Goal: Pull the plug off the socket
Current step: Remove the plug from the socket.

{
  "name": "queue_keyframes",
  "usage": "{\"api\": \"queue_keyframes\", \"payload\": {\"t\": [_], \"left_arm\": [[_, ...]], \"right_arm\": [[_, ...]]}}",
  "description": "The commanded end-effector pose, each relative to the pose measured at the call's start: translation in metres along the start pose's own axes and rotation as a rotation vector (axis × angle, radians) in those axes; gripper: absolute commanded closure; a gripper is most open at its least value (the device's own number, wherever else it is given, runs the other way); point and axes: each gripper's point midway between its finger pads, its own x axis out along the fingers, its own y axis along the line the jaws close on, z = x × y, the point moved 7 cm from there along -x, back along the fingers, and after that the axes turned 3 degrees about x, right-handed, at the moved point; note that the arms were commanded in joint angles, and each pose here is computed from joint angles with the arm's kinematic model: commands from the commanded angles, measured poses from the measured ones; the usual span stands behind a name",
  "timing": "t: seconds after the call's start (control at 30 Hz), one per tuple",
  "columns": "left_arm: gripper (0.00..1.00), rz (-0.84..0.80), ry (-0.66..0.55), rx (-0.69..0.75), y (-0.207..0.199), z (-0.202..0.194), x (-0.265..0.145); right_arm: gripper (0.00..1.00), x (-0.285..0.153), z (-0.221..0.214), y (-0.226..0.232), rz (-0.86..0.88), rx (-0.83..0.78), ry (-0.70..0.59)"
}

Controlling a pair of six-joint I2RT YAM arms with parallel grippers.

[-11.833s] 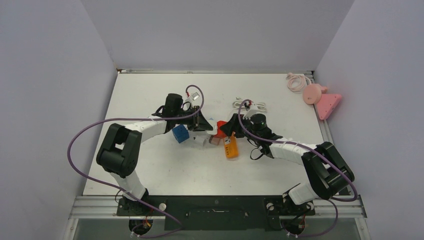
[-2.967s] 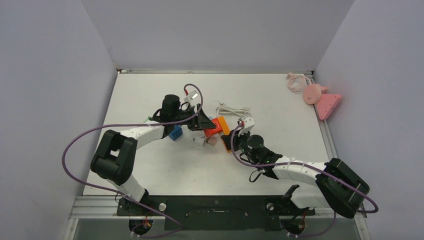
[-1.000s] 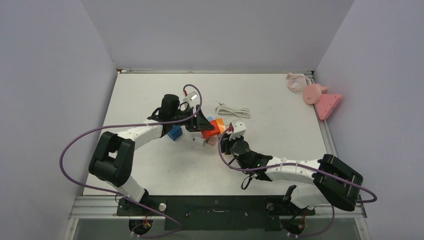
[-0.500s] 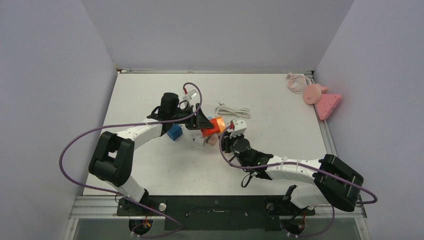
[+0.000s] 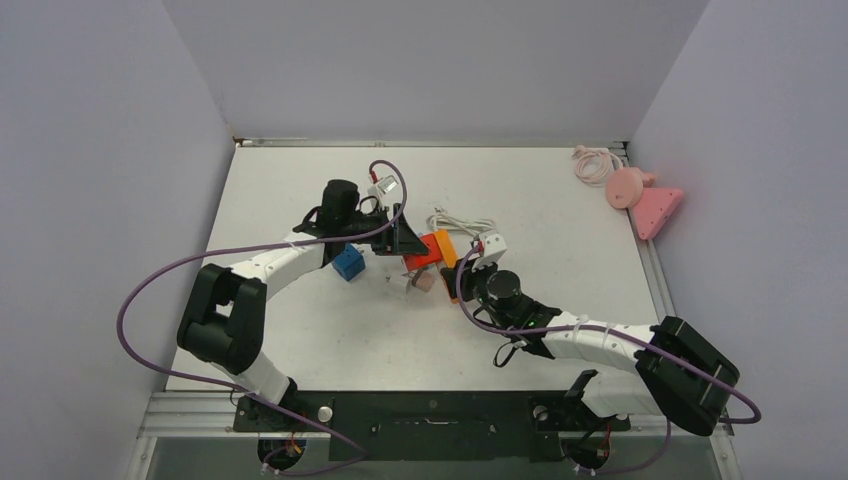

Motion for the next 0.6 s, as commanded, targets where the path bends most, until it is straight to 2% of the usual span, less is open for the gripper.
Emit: {"api": "queue_keyframes", "payload": {"t": [0.0,0.27,0.57], "left_arm": [[1.0,0.04,-0.066,0.05,-0.002,0.01,-0.008],[1.0,0.075,-0.078,-0.031,0.01,0.006,-0.002],[1.0,0.134,-0.12,-0.012,0.014,0.012,-0.009]], "right_arm": [[0.95,0.0,0.032,-0.012,-0.143,0.048,-0.158],[0.95,0.001,0.026,0.0,-0.264,-0.039,-0.145],[0.95,0.003,0.025,0.004,-0.219,-0.01,-0.14]]}}
